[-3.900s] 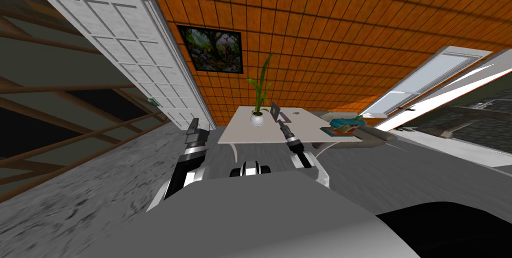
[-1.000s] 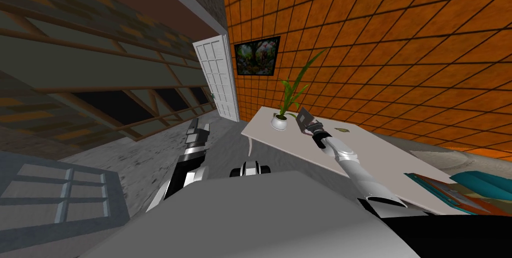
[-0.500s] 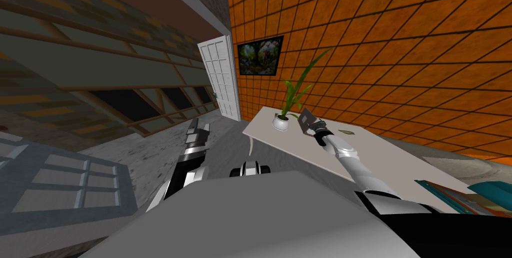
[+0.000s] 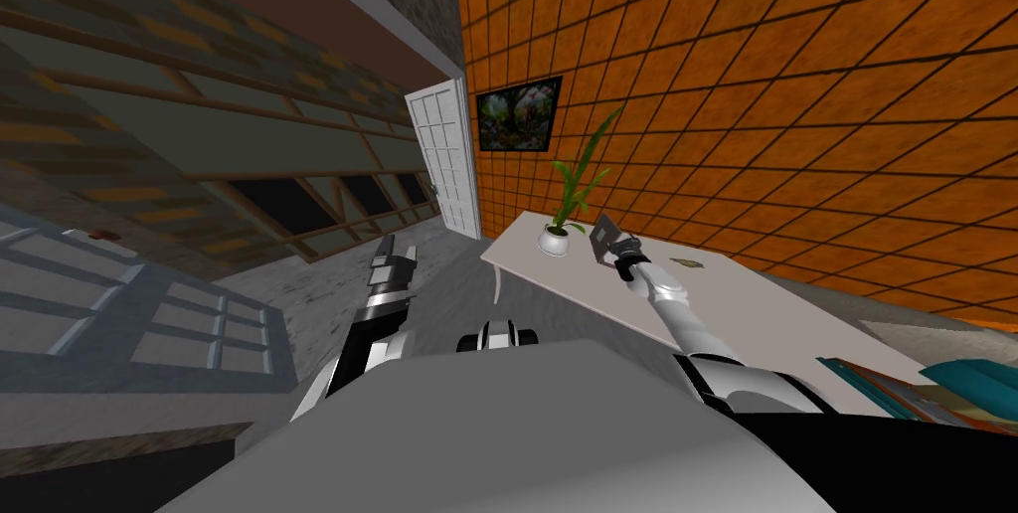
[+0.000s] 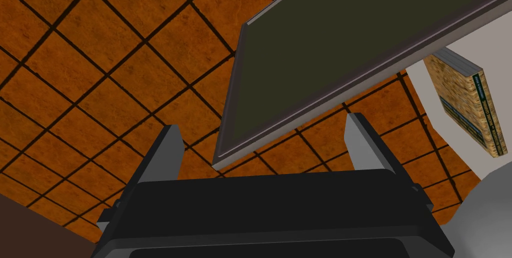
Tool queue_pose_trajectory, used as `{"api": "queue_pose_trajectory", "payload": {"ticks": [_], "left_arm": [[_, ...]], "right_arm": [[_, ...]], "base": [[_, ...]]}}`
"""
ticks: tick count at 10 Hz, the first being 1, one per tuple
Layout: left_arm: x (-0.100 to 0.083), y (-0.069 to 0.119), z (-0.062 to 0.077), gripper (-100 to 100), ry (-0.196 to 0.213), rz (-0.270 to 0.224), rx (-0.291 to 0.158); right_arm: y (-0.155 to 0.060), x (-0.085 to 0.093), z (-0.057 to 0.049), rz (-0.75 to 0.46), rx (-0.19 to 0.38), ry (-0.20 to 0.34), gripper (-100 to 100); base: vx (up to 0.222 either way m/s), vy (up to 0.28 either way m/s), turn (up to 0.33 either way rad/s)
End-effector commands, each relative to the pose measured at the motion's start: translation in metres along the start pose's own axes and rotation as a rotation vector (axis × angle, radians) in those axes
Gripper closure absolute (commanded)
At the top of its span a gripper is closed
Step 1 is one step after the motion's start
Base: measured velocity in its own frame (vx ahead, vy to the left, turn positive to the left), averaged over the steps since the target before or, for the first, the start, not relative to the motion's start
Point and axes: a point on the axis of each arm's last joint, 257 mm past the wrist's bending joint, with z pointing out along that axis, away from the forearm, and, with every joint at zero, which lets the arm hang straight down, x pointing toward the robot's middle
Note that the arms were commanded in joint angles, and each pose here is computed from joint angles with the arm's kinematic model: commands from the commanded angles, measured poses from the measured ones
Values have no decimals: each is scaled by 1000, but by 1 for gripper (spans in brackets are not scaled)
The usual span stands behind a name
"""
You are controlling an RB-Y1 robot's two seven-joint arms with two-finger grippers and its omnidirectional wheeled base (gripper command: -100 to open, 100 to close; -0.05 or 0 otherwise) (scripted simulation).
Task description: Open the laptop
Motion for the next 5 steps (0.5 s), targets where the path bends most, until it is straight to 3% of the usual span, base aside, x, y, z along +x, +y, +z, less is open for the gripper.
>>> {"api": "queue_pose_trajectory", "payload": {"ticks": [1,4,5], "left_arm": [[0,0,0,0,0,0,0],[0,0,0,0,0,0,0],[0,0,0,0,0,0,0]], "right_arm": [[4,-11,10,1,18,15,-100],[20,-19,23,-2,25,57,-100],[16,-29,27,2,34,43,-100]], "base": [[-82,-63,62],[-103,-80,87],[-100,-66,59]]}}
